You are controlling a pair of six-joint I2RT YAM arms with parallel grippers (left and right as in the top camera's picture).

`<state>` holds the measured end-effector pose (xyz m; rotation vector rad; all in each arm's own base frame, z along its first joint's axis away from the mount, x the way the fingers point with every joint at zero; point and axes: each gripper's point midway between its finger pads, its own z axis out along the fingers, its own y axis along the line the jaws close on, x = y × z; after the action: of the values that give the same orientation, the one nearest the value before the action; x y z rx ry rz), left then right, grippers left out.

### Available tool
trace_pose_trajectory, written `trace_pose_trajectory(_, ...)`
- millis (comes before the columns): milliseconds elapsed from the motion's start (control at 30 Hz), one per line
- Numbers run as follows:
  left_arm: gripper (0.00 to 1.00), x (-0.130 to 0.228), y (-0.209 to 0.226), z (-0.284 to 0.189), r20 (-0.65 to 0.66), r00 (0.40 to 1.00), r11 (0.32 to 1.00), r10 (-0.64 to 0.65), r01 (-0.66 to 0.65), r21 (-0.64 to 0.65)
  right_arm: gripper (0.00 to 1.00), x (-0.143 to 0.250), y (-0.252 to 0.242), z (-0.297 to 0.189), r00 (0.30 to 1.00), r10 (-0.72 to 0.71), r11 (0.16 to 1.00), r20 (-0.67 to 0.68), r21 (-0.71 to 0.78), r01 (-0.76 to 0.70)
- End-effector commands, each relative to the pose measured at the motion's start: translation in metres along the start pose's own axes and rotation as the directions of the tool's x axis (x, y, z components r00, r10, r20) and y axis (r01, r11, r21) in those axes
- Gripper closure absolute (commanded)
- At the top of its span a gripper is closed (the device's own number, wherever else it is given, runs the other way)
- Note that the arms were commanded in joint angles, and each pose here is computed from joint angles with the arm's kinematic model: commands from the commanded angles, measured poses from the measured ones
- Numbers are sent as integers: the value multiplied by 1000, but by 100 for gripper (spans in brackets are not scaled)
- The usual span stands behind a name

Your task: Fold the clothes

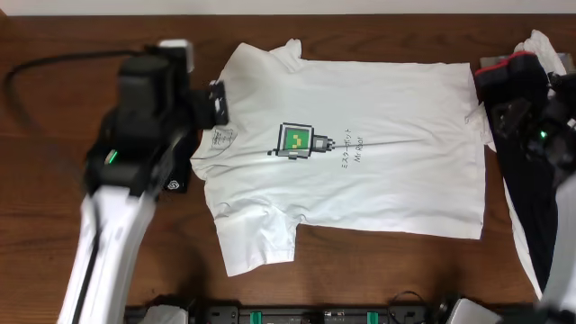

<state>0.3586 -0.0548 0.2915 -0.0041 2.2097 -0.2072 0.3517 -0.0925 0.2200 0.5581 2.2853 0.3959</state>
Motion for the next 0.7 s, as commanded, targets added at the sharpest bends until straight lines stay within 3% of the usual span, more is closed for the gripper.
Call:
trace_pose_trajectory(0,2,1,2,-43,33,999,1000,7,-7,-12,44,10,14,-29,1000,15,1000,0,-22,-15)
trace_pose_trajectory(133,1,53,16,-65,-133,981,987,-140,128,-97,41,36,19,-49,998,27,1000,-59,-9,-28)
trace_pose_trajectory(300,2,125,28,-63,-380,882,953,-277,203,-225,41,69,17,-58,983,58,998,-176,15,-56)
trace_pose_trajectory(433,8,179,23,-51,-549,749,926,-370,255,-277,40,87,13,-58,965,67,998,-254,37,-59)
trace_pose_trajectory(567,12,234,22,-38,-665,576,880,-475,292,-375,38,95,12,-54,954,51,998,-297,55,-36)
trace_pose_trajectory(667,23,273,25,-34,-705,453,838,-546,284,-466,37,97,13,-52,950,39,998,-311,51,-24)
